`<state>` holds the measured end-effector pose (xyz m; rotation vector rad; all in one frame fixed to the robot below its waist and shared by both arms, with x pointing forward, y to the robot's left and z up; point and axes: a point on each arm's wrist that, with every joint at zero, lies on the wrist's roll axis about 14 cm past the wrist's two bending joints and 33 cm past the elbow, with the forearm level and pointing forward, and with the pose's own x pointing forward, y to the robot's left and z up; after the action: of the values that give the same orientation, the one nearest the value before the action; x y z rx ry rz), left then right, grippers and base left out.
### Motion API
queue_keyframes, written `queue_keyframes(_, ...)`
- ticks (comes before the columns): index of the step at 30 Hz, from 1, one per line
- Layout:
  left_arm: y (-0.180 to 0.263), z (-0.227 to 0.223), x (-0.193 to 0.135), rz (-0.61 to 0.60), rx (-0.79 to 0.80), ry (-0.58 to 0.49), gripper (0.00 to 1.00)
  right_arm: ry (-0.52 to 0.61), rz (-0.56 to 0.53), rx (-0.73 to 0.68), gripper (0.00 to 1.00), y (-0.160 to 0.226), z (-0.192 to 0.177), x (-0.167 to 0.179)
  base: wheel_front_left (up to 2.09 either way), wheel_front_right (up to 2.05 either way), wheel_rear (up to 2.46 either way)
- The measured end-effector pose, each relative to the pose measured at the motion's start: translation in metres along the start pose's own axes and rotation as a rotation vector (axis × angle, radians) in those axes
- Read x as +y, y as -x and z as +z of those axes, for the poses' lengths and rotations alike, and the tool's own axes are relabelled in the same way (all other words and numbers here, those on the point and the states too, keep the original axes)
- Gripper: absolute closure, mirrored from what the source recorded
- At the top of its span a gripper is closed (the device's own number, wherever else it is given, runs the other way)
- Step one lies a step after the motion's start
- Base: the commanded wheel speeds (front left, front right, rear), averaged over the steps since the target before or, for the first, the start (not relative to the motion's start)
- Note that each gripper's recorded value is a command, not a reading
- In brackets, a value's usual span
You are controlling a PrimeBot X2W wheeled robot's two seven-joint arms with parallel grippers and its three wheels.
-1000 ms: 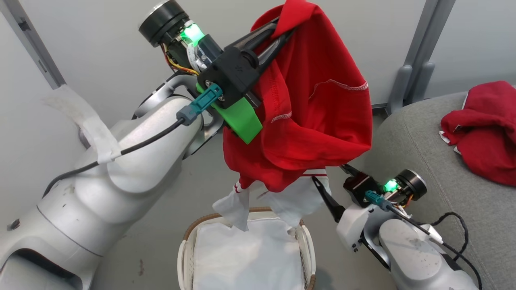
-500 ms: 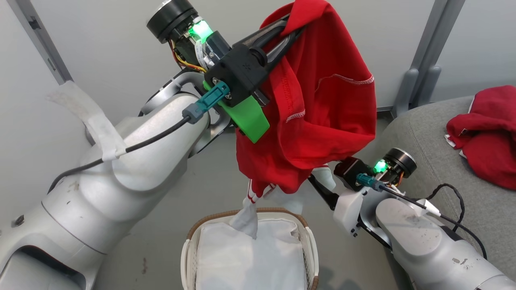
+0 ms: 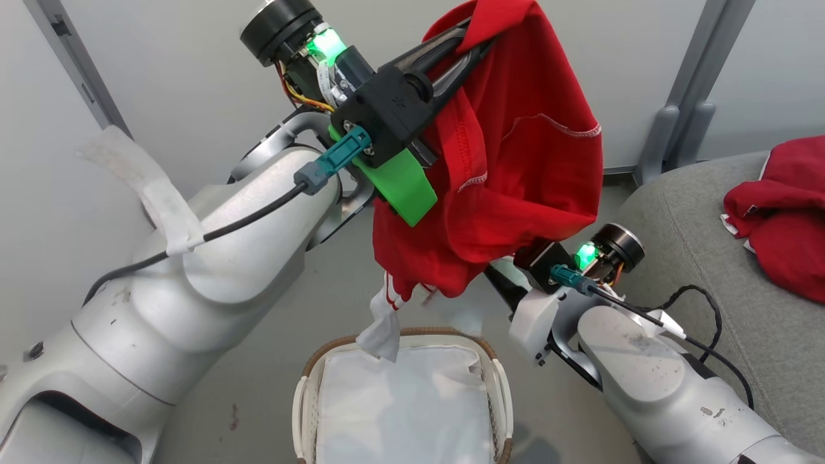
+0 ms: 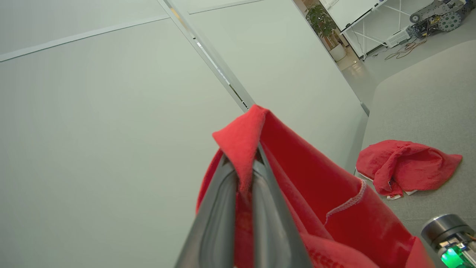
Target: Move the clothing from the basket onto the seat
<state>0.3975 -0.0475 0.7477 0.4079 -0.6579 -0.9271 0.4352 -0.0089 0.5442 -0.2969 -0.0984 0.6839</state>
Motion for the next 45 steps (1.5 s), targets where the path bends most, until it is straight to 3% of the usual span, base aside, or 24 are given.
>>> queue_keyframes(5,0.001,-0.006,0.004,0.015,0.009,0.012,1.00,0.004,-0.024,-0.037,0.75,-0.004,0.011,-0.007,0.00,0.00,0.00)
queue_keyframes(7,0.003,-0.010,0.007,0.026,0.020,0.019,1.00,0.004,-0.029,-0.046,1.00,-0.004,0.013,-0.008,0.00,0.00,0.00)
queue_keyframes(18,0.026,-0.060,0.019,0.118,0.141,0.115,1.00,-0.038,-0.082,-0.077,1.00,0.001,0.016,-0.018,0.00,0.00,0.00)
queue_keyframes(20,0.031,-0.070,0.018,0.133,0.162,0.145,0.67,-0.054,-0.096,-0.090,1.00,0.002,0.018,-0.020,0.00,0.00,0.00)
queue_keyframes(22,0.036,-0.080,0.015,0.149,0.182,0.178,0.52,-0.070,-0.110,-0.104,1.00,0.003,0.021,-0.023,0.00,0.00,0.00)
queue_keyframes(23,0.038,-0.085,0.013,0.158,0.191,0.199,0.13,-0.077,-0.115,-0.112,1.00,0.004,0.022,-0.023,0.00,0.00,0.00)
queue_keyframes(24,0.040,-0.089,0.011,0.163,0.200,0.216,0.00,-0.082,-0.121,-0.119,1.00,0.004,0.024,-0.025,0.00,0.00,0.00)
queue_keyframes(45,0.099,-0.157,-0.101,0.266,0.374,0.618,0.00,-0.197,-0.274,-0.241,1.00,0.025,0.043,-0.056,0.00,0.00,0.00)
